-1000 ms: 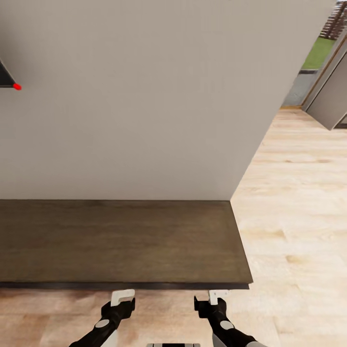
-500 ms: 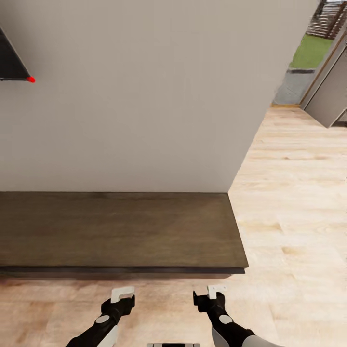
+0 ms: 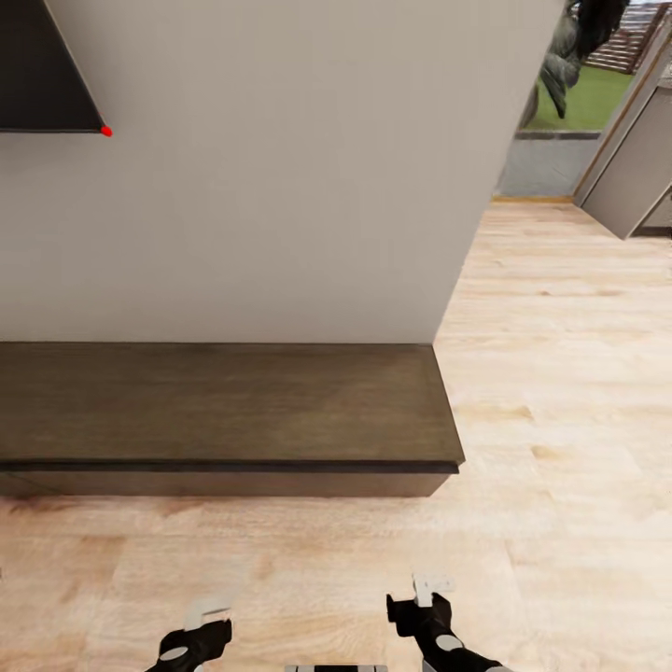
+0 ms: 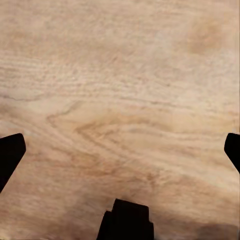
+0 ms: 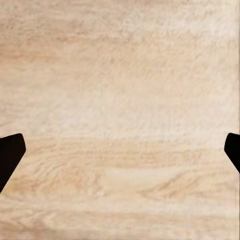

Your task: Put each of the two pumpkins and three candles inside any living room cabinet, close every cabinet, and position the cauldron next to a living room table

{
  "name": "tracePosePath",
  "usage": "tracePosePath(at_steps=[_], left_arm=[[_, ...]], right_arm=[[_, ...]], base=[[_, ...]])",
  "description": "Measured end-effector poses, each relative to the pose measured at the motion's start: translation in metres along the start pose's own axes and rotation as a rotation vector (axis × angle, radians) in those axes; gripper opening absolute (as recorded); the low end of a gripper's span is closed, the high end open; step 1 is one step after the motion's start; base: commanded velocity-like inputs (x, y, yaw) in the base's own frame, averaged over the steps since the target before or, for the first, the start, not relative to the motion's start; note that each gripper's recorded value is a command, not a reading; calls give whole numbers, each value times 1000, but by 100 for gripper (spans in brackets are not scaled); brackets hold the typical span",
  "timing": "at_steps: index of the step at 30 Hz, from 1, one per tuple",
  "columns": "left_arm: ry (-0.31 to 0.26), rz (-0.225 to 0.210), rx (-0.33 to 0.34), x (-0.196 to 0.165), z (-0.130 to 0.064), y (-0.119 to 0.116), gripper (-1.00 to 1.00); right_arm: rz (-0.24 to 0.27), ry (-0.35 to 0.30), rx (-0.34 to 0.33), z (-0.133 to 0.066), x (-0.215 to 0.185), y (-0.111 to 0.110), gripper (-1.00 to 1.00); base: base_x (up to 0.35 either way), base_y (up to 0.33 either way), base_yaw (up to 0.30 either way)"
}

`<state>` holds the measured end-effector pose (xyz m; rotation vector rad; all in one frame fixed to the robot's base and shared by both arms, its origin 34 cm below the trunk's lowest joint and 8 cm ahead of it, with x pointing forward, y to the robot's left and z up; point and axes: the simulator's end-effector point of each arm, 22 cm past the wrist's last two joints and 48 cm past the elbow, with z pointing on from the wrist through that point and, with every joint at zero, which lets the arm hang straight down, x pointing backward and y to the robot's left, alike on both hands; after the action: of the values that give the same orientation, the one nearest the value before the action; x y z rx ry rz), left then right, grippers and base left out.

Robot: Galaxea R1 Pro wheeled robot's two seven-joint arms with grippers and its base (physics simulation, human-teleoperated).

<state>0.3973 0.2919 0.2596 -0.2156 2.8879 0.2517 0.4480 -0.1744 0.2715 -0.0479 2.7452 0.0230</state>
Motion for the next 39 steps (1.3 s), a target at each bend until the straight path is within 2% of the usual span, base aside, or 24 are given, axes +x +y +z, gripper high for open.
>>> tracePosePath(at_steps=[6, 12, 14, 20, 26, 31, 39], left_arm=[[73, -1, -62, 31, -10, 31, 100], [131, -97, -99, 50, -25, 47, 100], [140, -106, -103, 51, -29, 49, 100], [176, -104, -120, 63, -44, 59, 100], [204, -100, -109, 78, -61, 57, 100], [221, -98, -112, 90, -75, 61, 100], [247, -93, -119, 107, -98, 68, 100]], right_arm=[[-4, 55, 6, -18, 33, -4, 100], [-1, 61, 9, -30, 32, -5, 100], [-2, 63, 10, -33, 30, -7, 100], [-5, 74, 22, -46, 33, -17, 100], [-7, 96, 33, -64, 47, -24, 100], [-7, 106, 38, -77, 52, -26, 100], [-17, 140, 58, -102, 72, -41, 100]], base=[[-28, 0, 0], [-1, 0, 0], [0, 0, 0], [0, 0, -86], [0, 0, -176], [0, 0, -170], [0, 0, -167]])
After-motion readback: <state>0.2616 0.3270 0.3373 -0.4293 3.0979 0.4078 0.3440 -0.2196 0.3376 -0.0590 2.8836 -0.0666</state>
